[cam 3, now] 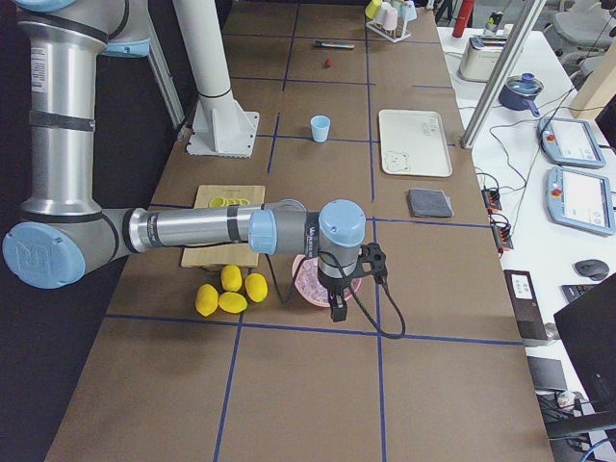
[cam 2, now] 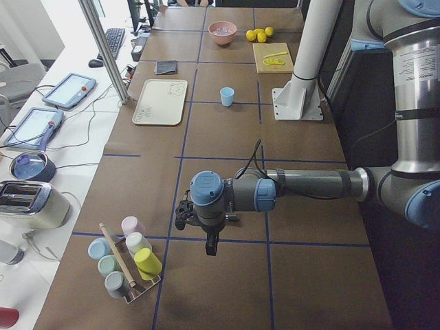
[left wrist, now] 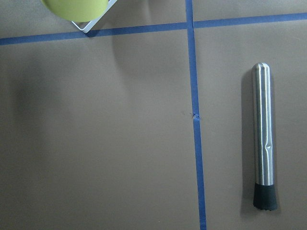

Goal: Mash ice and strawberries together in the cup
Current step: 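Lower the right gripper into the pink bowl and grasp an ice cube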

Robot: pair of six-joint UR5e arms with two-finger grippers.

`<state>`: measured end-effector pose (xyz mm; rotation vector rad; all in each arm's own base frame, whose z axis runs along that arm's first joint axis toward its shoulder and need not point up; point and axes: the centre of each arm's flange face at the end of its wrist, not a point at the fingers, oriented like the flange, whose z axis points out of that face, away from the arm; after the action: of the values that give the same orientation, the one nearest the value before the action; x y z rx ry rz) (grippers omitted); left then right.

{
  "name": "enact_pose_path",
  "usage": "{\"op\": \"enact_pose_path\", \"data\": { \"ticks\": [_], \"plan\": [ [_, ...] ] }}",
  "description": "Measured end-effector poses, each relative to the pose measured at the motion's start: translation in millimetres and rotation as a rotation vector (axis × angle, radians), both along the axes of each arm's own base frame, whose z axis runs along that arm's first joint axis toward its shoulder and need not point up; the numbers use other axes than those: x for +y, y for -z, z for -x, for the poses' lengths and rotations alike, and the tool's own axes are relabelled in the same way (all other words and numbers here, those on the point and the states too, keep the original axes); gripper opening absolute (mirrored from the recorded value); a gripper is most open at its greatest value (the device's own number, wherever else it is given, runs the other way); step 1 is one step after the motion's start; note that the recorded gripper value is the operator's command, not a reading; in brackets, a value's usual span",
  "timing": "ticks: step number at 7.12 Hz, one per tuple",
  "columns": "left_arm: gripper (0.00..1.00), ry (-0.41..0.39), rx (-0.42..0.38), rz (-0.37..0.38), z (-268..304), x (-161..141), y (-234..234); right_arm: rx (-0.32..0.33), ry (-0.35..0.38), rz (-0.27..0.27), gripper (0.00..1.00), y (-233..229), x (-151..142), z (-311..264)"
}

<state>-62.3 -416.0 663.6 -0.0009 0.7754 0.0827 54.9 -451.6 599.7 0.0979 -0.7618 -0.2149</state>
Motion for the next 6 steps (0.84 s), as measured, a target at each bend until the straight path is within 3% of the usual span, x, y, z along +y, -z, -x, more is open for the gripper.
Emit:
{"op": "enact_pose_path", "data": {
  "ticks": [2, 4, 6],
  "plan": [
    [1.0, 0.002, 0.001, -0.003, 0.2, -0.2, 1.5, -0.054, 0.021, -0.025, 0.99, 27.3, -9.8, 24.3],
    [1.0, 0.002, 0.003, -0.009, 0.1, -0.1, 4.7, -0.088, -0.018, -0.024, 0.99, 38.3, -20.9, 64.9],
    [1.0, 0.003, 0.005, -0.013, -0.1, 0.3, 6.9, -0.063, -0.076, -0.036, 0.95, 20.9, -22.5, 115.6]
  ]
}}
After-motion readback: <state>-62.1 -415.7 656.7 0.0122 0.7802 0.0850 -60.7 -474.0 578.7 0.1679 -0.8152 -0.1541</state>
